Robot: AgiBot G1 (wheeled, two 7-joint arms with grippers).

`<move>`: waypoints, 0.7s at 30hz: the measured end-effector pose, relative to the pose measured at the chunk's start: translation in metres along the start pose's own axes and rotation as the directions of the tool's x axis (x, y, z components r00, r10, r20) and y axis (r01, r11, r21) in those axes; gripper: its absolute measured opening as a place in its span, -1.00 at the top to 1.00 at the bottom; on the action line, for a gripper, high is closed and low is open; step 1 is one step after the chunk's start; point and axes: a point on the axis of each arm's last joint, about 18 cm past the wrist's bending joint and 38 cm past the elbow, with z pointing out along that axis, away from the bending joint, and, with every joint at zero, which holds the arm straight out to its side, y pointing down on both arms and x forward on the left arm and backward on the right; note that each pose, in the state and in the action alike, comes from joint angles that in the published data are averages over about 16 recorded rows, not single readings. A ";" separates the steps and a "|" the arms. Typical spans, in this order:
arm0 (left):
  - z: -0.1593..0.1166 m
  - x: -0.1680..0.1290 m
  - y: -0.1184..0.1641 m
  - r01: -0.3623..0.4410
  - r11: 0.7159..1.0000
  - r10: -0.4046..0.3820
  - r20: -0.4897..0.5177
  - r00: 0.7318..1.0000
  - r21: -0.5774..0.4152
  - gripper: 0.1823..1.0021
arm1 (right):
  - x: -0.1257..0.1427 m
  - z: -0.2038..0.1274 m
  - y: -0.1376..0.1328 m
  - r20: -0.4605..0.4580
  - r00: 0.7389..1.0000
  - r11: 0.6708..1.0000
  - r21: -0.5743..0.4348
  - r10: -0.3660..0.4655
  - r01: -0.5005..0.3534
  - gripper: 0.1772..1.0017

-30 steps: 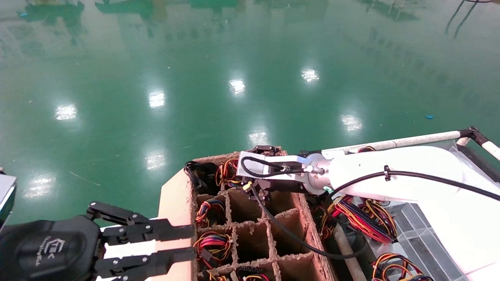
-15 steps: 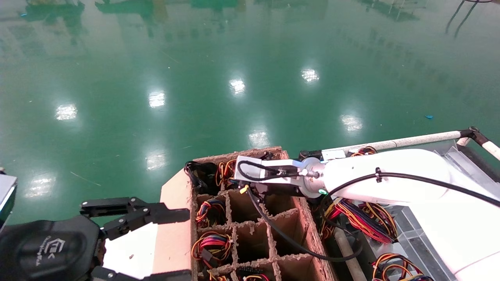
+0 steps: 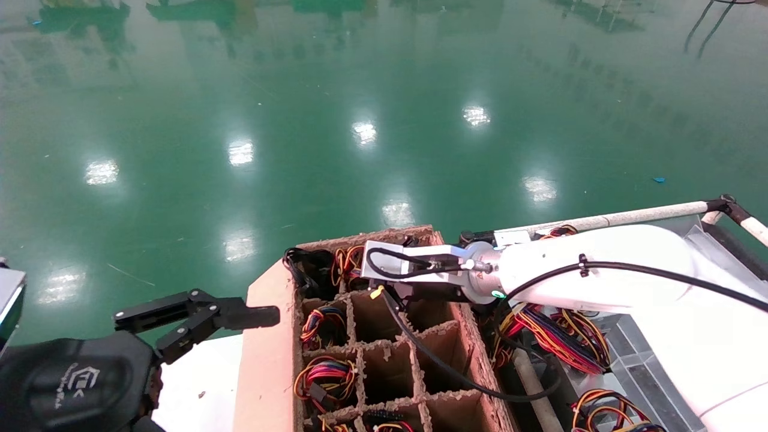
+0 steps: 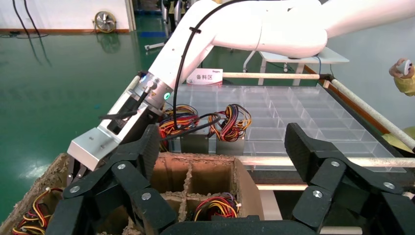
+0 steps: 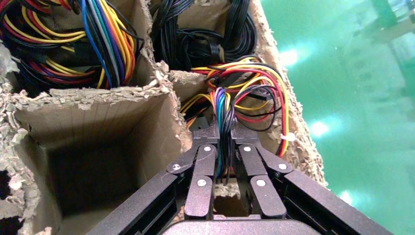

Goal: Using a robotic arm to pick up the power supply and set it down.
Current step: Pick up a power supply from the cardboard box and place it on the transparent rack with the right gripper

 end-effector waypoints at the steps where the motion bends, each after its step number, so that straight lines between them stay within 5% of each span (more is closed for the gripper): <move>1: 0.000 0.000 0.000 0.000 1.000 0.000 0.000 1.000 0.000 -0.69 | 0.001 -0.001 0.000 -0.002 1.000 1.000 0.002 0.001 -0.001 0.85; 21: 0.000 0.000 0.000 0.000 1.000 0.000 0.000 1.000 0.000 -1.00 | 0.039 -0.076 -0.019 -0.120 0.993 0.994 0.107 0.022 -0.009 0.93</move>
